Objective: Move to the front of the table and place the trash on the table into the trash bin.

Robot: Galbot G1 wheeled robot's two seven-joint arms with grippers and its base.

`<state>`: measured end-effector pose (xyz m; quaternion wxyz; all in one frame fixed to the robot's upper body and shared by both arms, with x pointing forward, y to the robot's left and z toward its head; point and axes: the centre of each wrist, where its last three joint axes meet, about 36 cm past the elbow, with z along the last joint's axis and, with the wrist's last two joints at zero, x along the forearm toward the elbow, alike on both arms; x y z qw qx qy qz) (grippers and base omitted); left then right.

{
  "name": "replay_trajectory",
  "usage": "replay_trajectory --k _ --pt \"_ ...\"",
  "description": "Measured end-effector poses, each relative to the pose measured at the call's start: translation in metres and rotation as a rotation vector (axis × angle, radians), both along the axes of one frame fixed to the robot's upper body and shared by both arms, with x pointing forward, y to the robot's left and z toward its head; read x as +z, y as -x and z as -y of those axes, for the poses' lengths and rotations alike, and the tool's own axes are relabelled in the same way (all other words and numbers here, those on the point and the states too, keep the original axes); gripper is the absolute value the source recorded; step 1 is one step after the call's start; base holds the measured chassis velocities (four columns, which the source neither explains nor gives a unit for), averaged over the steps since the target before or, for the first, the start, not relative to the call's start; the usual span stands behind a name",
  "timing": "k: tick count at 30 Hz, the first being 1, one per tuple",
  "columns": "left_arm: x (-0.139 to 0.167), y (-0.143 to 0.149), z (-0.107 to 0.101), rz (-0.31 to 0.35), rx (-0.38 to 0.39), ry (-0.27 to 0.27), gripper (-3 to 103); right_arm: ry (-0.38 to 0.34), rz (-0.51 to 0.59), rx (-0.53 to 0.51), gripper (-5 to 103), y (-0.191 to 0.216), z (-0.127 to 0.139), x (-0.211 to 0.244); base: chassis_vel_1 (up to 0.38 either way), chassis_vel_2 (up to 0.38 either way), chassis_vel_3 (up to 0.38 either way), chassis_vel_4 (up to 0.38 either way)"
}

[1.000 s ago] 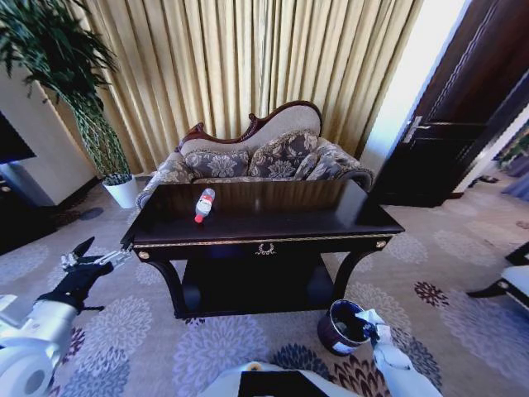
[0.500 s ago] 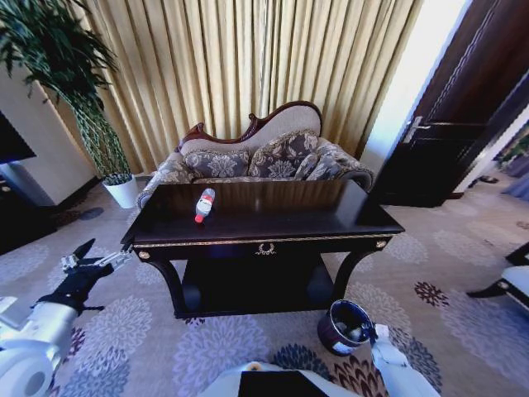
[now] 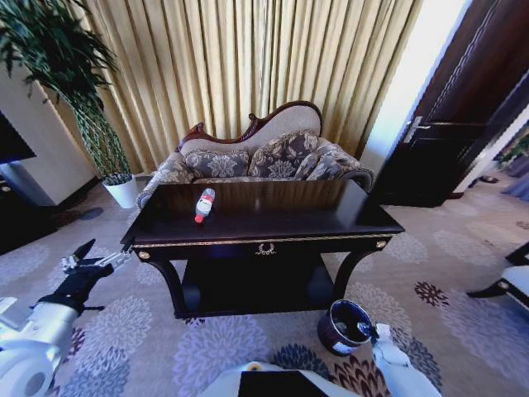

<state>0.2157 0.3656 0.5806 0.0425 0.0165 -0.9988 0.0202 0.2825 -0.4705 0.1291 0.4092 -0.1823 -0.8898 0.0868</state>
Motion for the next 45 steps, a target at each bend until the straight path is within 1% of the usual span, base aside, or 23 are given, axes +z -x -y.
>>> replay_trajectory --k 1,2,15,18,19,20,22,23,24,25,26,27,28,29,31,32,35,36,38,40,41,42,45 --pt "0.0 0.0 0.0 0.0 0.0 0.0 100 0.0 0.0 0.0 98 0.0 0.0 0.0 0.0 0.0 0.0 0.0" --pt "0.0 0.0 0.0 0.001 0.0 0.001 100 -0.001 0.001 0.001 99 -0.001 0.0 0.0 0.0 0.0 0.0 0.0" --pt "0.0 0.0 0.0 0.0 0.001 0.004 100 -0.021 0.014 -0.018 100 -0.001 0.001 0.002 0.0 0.0 0.0 0.0" --pt "-0.001 0.001 0.0 0.001 0.002 0.005 100 -0.055 0.086 -0.036 100 -0.012 -0.003 0.017 0.0 0.0 0.0 0.0" --pt "-0.001 0.001 0.0 0.0 0.004 0.007 100 -0.071 0.13 -0.037 100 -0.019 -0.005 0.029 0.0 0.0 0.0 0.0" --pt "-0.001 0.001 0.0 0.0 0.004 0.007 100 -0.071 0.13 -0.037 100 -0.019 -0.005 0.029 0.0 0.0 0.0 0.0" --pt "-0.001 0.002 0.0 -0.002 0.005 0.008 100 -0.102 0.224 -0.018 100 -0.032 -0.013 0.06 0.0 0.0 0.0 0.0" --pt "-0.001 0.002 0.0 -0.002 0.005 0.008 100 -0.102 0.224 -0.018 100 -0.032 -0.013 0.06 0.0 0.0 0.0 0.0" --pt "-0.001 0.002 0.0 -0.003 0.006 0.007 100 -0.115 0.26 -0.01 100 -0.037 -0.016 0.073 0.0 0.0 0.0 0.0" --pt "-0.001 0.002 -0.001 -0.003 0.006 0.005 100 -0.148 0.338 0.01 100 -0.046 -0.026 0.103 0.0 0.0 0.0 0.0" --pt "-0.001 0.002 -0.001 -0.003 0.006 0.005 100 -0.148 0.338 0.01 100 -0.046 -0.026 0.103 0.0 0.0 0.0 0.0" --pt "-0.001 0.003 -0.001 -0.003 0.007 0.005 100 -0.163 0.37 0.02 100 -0.049 -0.032 0.117 0.0 0.0 0.0 0.0" --pt "-0.001 0.003 -0.001 -0.002 0.008 0.006 100 -0.194 0.44 0.055 100 -0.053 -0.045 0.15 0.0 0.0 0.0 0.0" --pt "-0.001 0.003 -0.001 -0.002 0.008 0.006 100 -0.194 0.44 0.055 100 -0.053 -0.045 0.15 0.0 0.0 0.0 0.0" --pt "-0.002 0.003 -0.001 -0.002 0.011 0.008 100 -0.228 0.536 0.132 100 -0.049 -0.071 0.201 0.0 0.0 0.0 0.0" --pt "-0.002 0.003 -0.001 -0.002 0.011 0.008 100 -0.228 0.536 0.132 100 -0.049 -0.071 0.201 0.0 0.0 0.0 0.0" --pt "-0.002 0.003 -0.001 -0.003 0.014 0.01 100 -0.252 0.624 0.217 100 -0.041 -0.099 0.252 0.0 0.0 0.0 0.0" --pt "-0.002 0.003 -0.001 -0.003 0.014 0.01 100 -0.252 0.624 0.217 100 -0.041 -0.099 0.252 0.0 0.0 0.0 0.0" --pt "-0.003 0.004 0.0 -0.001 0.014 0.013 100 -0.268 0.696 0.283 100 -0.034 -0.123 0.293 0.0 0.0 0.0 0.0" --pt "-0.003 0.004 0.0 0.001 0.015 0.014 100 -0.268 0.705 0.291 100 -0.033 -0.126 0.298 0.0 0.0 0.0 0.0" --pt "-0.004 0.004 0.0 0.02 0.014 0.02 100 -0.269 0.738 0.322 100 -0.03 -0.137 0.318 0.0 0.0 0.0 0.0" --pt "-0.004 0.004 0.0 0.027 0.014 0.022 100 -0.265 0.751 0.337 100 -0.029 -0.141 0.327 0.0 0.0 0.0 0.0" --pt "-0.005 0.004 0.001 0.033 0.012 0.026 100 -0.261 0.773 0.361 100 -0.027 -0.148 0.339 0.0 0.0 0.0 0.0"
